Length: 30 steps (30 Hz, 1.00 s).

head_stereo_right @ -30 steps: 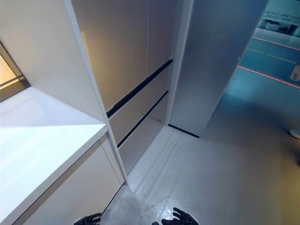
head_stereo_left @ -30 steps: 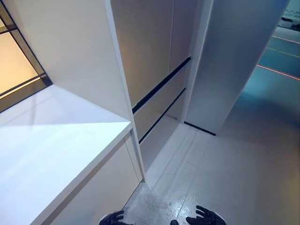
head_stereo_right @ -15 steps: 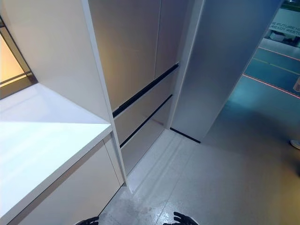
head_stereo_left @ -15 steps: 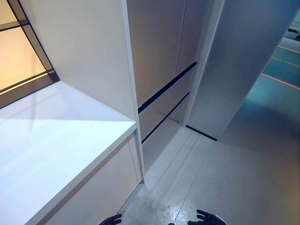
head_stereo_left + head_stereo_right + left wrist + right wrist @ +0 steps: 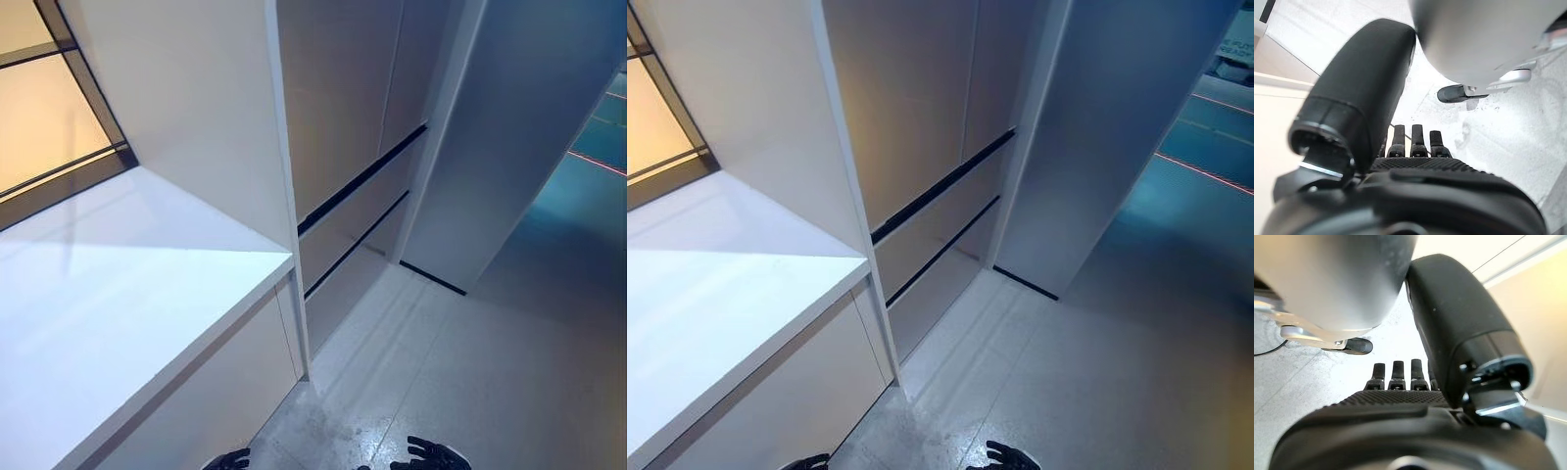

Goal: Put drinks into fridge and close the fridge

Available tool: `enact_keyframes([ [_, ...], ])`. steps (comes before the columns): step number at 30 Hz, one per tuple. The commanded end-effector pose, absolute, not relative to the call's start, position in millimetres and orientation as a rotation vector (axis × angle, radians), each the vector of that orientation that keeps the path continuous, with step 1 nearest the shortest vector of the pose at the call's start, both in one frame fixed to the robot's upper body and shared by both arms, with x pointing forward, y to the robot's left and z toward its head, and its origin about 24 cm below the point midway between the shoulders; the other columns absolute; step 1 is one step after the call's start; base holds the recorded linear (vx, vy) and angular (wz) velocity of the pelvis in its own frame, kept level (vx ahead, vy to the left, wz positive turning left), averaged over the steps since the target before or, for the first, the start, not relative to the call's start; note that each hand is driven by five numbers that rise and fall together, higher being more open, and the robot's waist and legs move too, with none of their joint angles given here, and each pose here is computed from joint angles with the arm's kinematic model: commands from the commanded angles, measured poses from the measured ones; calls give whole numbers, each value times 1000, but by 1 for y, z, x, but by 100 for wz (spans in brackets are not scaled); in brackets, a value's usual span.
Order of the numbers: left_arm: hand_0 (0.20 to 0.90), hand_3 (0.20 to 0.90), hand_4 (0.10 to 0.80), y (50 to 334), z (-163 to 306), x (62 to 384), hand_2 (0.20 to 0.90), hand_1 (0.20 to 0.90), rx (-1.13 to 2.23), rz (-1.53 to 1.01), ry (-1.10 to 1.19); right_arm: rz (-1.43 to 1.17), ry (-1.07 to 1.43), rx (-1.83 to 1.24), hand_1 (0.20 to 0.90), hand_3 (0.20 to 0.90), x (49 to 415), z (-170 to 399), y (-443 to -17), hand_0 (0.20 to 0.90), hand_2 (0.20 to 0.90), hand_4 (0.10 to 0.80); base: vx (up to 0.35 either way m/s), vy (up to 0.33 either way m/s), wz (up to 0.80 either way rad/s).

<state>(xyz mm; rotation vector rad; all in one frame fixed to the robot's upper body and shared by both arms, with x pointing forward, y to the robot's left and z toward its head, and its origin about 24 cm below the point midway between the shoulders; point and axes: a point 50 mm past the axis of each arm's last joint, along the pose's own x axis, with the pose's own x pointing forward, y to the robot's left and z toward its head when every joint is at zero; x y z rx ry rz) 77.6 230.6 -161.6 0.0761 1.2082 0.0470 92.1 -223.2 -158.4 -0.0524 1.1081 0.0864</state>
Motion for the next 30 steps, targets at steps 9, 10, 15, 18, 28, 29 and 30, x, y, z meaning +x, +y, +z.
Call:
enact_keyframes([
  [9,900,900,800,225,-160,89,900,900,60,35,1146,135,1112,-129,900,900,100,-156,-228,900,900,800,3,2,-1],
  [10,900,900,800,225,-160,89,900,900,60,34,1148,136,1116,-134,900,900,100,-157,-228,900,900,800,0,0,0],
  [15,900,900,800,223,-161,87,900,900,98,12,1172,141,1110,-124,900,900,99,-157,-227,900,900,800,0,0,0],
  [18,900,900,800,223,-160,91,900,900,72,27,1158,154,1115,-150,900,900,99,-157,-226,900,900,800,0,0,0],
  [28,900,900,800,225,-161,88,900,900,108,12,1175,200,1083,-161,900,900,105,-156,-219,900,900,800,32,-10,0],
  [29,900,900,800,224,-161,88,900,900,109,10,1170,202,1078,-156,900,900,105,-156,-219,900,900,800,0,0,0],
  [30,900,900,800,224,-161,89,900,900,103,12,1163,203,1077,-155,900,900,105,-156,-219,900,900,800,0,0,0],
])
